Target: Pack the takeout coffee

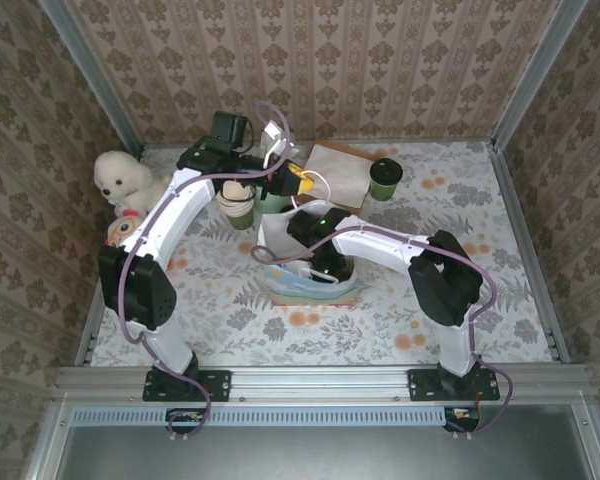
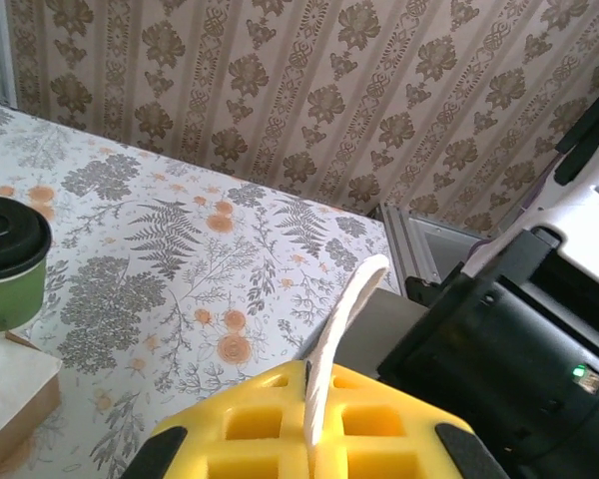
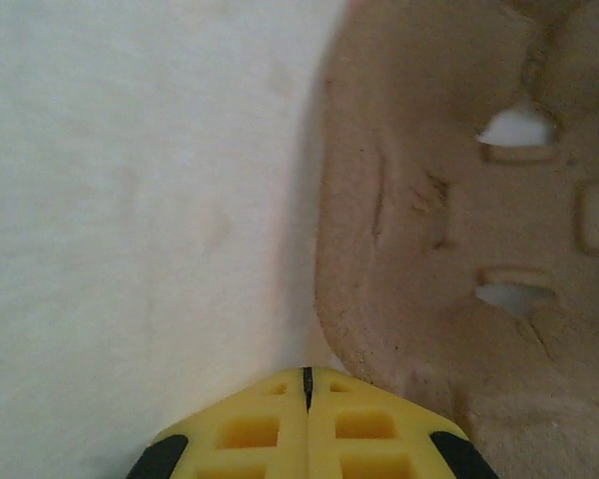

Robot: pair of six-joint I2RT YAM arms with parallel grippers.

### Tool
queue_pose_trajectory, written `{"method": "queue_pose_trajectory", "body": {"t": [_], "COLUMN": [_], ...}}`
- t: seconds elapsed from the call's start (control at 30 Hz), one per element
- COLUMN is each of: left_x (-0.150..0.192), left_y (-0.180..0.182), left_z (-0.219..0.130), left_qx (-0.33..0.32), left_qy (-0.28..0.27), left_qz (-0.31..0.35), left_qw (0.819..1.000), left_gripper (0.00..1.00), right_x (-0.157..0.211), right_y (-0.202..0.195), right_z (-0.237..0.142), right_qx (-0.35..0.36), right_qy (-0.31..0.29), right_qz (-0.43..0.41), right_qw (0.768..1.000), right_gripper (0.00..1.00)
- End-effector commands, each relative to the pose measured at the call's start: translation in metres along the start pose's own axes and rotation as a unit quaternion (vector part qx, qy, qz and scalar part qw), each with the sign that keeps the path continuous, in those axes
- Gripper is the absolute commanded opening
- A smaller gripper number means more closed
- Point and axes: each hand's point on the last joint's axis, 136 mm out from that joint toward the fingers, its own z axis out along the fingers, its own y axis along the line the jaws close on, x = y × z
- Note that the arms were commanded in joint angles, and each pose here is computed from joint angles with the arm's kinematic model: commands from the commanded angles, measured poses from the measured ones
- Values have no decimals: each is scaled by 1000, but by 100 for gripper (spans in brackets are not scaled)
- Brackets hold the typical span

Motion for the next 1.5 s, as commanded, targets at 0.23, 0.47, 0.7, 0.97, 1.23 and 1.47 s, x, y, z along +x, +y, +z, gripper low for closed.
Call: {"method": "queue_pose_trajectory", "body": {"t": [0.23,0.47,0.7,0.97,1.23,1.47], "left_x": [-19,-18,-21,-21,-14,-18], "left_y": [-9,-6,-7,-4,4,3], "left_z": [3,3,2,2,9,10], "left_qx": [38,39,39,27,23,14], "left_qy": [-10,-9,-10,-4,4,5], "left_qz": [14,10,9,-6,-29,-22], "left_qw": [999,999,999,1000,999,1000], "left_gripper": [0,0,0,0,0,0], "right_x": [-1,17,29,12,8,19], "right_y": [16,21,1,11,-7,-1], "right_z": [-34,-13,24,0,-6,13], "right_qx": [4,32,35,19,103,62], "right_qy": [-19,-37,-14,-36,-60,-28], "right_qz": [-53,-94,-69,-79,-99,-92], "right_qw": [998,994,997,996,988,993], "right_gripper": [2,0,0,2,3,5]}}
